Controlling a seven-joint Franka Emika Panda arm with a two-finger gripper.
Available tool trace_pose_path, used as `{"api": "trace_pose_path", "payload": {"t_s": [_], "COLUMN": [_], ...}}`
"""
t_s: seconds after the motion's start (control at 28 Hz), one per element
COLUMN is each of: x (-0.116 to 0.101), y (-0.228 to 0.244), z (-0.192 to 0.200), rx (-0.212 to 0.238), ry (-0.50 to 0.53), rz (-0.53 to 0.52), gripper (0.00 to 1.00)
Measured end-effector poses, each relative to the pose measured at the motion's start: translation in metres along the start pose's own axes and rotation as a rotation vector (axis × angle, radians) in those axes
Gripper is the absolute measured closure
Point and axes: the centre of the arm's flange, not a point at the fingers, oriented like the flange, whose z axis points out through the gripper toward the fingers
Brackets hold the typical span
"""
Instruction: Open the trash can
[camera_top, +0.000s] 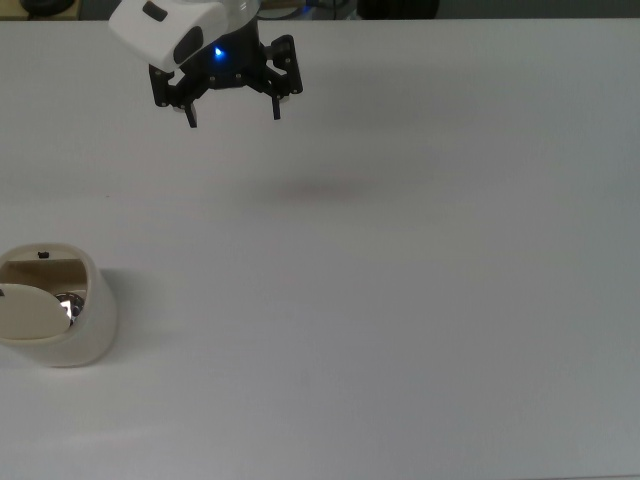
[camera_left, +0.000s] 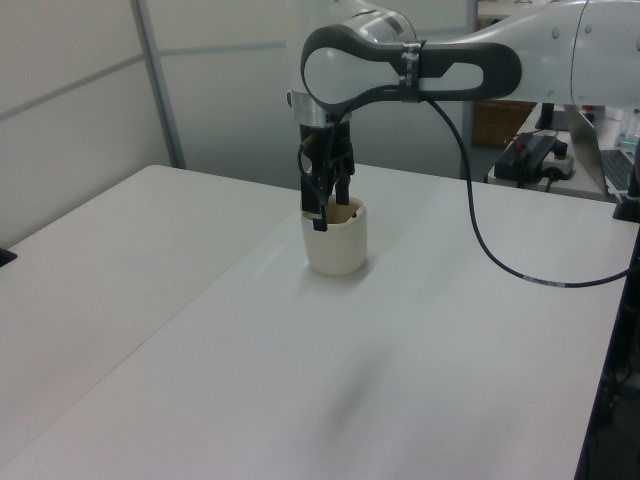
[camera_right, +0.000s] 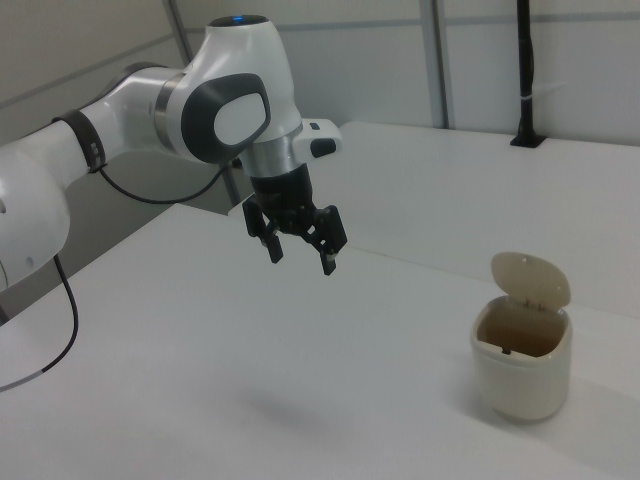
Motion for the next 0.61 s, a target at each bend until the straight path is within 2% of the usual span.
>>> {"api": "trace_pose_path", "payload": {"t_s": [0.61], "x": [-0.0010], "y": [-0.0058], "z": [-0.0062], "rx": [0.000], "ry": [0.011], "rz": [-0.010], "gripper": [0.00]}}
